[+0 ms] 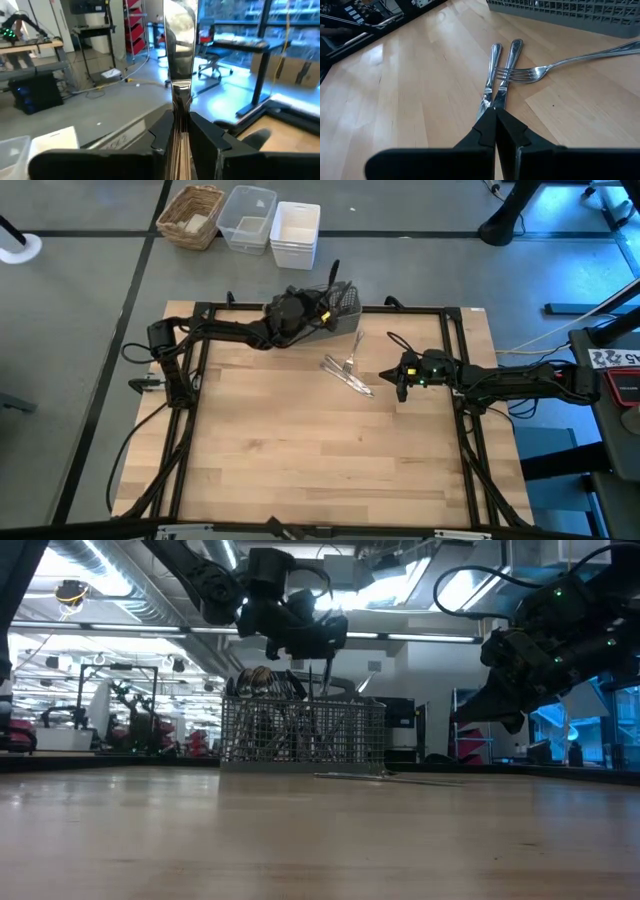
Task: Sort silverware
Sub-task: Put the silver knife into the silverware rack
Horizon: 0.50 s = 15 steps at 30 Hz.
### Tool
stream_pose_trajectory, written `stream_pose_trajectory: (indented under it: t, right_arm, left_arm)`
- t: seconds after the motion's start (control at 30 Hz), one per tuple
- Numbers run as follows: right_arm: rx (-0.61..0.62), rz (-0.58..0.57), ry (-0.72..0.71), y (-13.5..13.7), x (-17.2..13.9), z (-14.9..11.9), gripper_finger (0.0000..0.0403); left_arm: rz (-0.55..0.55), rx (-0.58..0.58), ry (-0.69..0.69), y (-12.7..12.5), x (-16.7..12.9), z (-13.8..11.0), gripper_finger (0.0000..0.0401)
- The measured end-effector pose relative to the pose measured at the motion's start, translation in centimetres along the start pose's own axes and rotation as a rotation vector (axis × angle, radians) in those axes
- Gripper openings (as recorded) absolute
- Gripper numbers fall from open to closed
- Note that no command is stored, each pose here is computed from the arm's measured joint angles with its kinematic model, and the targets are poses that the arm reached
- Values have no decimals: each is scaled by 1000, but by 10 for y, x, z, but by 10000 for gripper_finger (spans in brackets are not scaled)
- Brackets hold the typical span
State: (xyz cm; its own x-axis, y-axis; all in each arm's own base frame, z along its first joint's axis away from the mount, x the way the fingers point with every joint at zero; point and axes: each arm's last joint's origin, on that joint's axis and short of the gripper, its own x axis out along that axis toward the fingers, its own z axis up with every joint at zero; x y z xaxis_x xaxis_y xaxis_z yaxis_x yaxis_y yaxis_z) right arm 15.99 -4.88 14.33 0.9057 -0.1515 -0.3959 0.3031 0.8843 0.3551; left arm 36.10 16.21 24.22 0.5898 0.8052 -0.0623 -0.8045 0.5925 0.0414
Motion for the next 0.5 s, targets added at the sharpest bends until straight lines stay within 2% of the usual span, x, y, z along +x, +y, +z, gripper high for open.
stream_pose_trajectory:
  t: [0.3,0.5]
  right_arm:
    - [0,0,0,0,0,0,5]
    - [0,0,0,0,0,0,5]
  left_arm:
    - [19,17,46,7,4,-5,45]
    - [31,-35,93,10,5,-10,45]
